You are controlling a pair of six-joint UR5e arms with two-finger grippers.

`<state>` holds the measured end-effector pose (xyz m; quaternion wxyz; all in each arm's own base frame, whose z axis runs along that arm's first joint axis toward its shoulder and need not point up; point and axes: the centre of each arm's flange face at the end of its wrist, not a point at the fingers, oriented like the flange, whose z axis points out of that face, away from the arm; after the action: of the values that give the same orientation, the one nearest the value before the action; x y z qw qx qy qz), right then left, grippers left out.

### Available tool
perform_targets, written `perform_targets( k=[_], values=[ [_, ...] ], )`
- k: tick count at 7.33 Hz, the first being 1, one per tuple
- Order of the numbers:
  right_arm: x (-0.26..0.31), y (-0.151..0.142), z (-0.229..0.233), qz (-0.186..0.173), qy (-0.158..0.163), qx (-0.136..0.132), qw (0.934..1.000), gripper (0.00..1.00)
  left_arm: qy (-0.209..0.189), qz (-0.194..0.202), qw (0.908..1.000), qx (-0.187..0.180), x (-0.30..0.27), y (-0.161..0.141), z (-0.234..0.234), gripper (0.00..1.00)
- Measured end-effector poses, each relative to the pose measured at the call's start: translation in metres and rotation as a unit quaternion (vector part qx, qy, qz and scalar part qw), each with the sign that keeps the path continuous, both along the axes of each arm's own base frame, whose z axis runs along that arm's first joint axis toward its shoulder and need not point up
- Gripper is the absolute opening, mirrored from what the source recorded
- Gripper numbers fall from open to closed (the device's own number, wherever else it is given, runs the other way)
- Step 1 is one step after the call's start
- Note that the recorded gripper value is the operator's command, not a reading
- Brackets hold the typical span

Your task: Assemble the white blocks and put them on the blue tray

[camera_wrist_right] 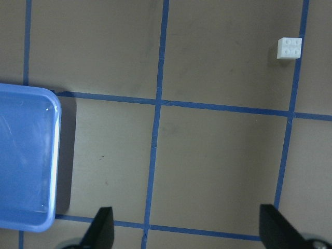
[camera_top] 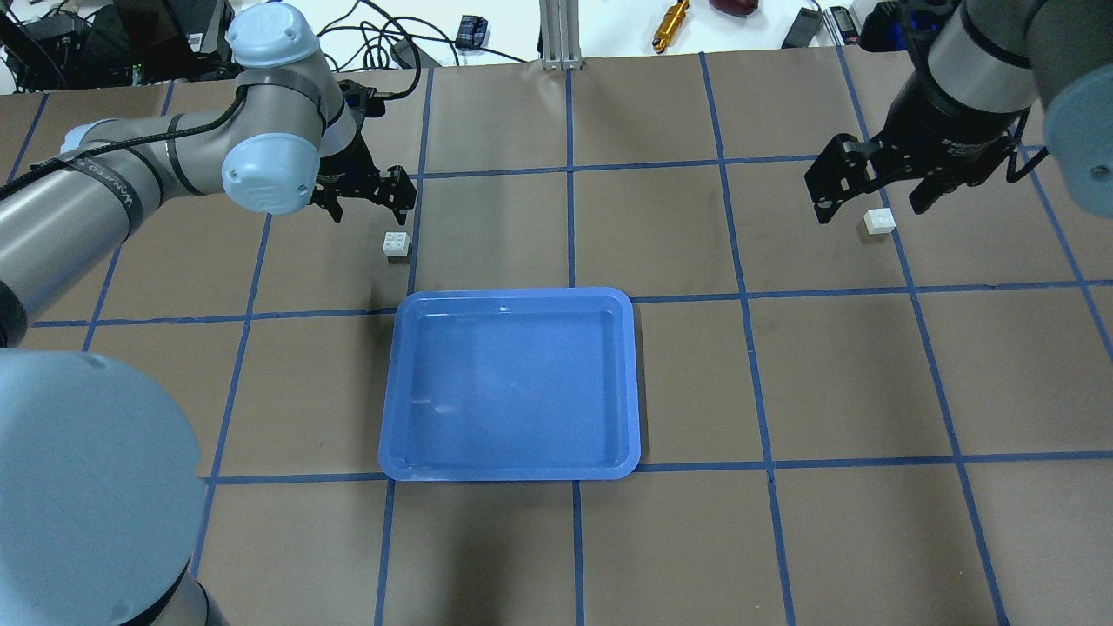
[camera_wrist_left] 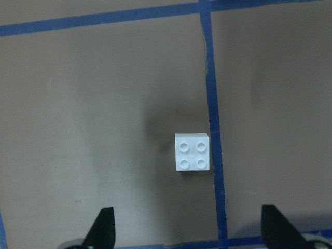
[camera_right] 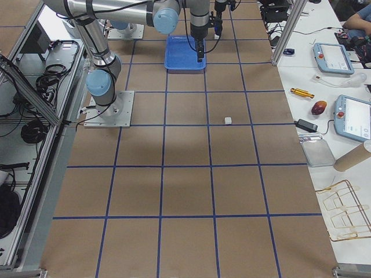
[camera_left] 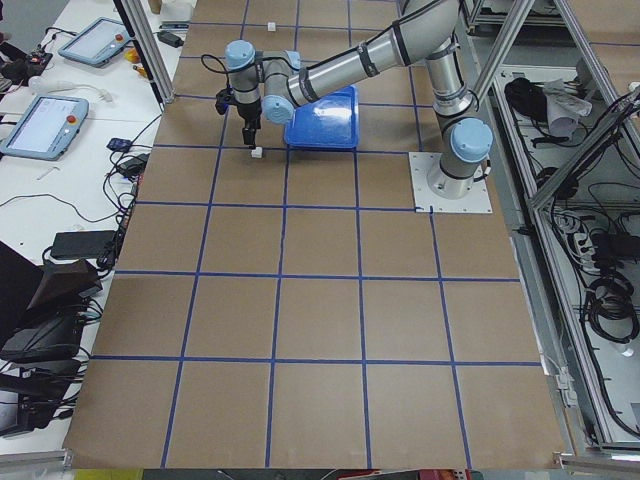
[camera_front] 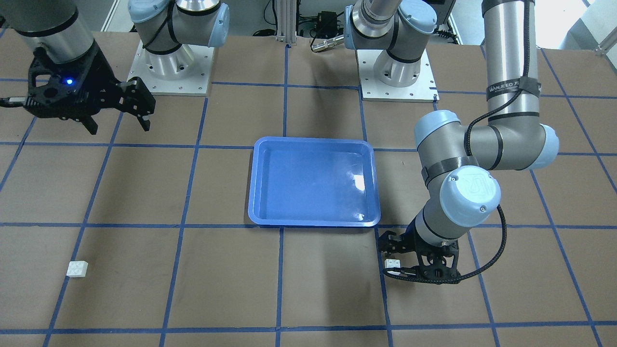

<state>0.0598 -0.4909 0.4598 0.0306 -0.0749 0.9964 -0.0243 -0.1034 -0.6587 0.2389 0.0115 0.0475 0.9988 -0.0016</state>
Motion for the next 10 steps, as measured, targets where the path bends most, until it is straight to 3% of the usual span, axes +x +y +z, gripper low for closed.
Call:
perform_targets(
  k=[1,3,5,7,10],
  values=[
    [-0.024,-0.012,-0.009,0.043,-0.02,-0.007,0.9989,1.0,0.0,-0.001,1.0,0.001,0.0,-0.002,-0.01,1.0],
    [-0.061,-0.028,-0.023,0.111,-0.03,-0.024,0.9931,1.0,0.0,0.002,1.0,0.009,0.0,0.0,-0.026,0.97],
    [-0.089,-0.051,-0.051,0.15,-0.036,-0.028,0.9877,1.0,0.0,0.004,1.0,0.007,0.0,0.001,-0.035,0.92],
    [-0.126,-0.069,-0.077,0.198,-0.044,-0.05,0.9779,1.0,0.001,0.004,1.0,0.009,-0.001,0.001,-0.048,0.92],
    [-0.179,-0.087,-0.122,0.299,-0.075,-0.083,0.9477,1.0,0.001,0.005,1.0,0.006,-0.001,-0.003,-0.059,0.4]
  ],
)
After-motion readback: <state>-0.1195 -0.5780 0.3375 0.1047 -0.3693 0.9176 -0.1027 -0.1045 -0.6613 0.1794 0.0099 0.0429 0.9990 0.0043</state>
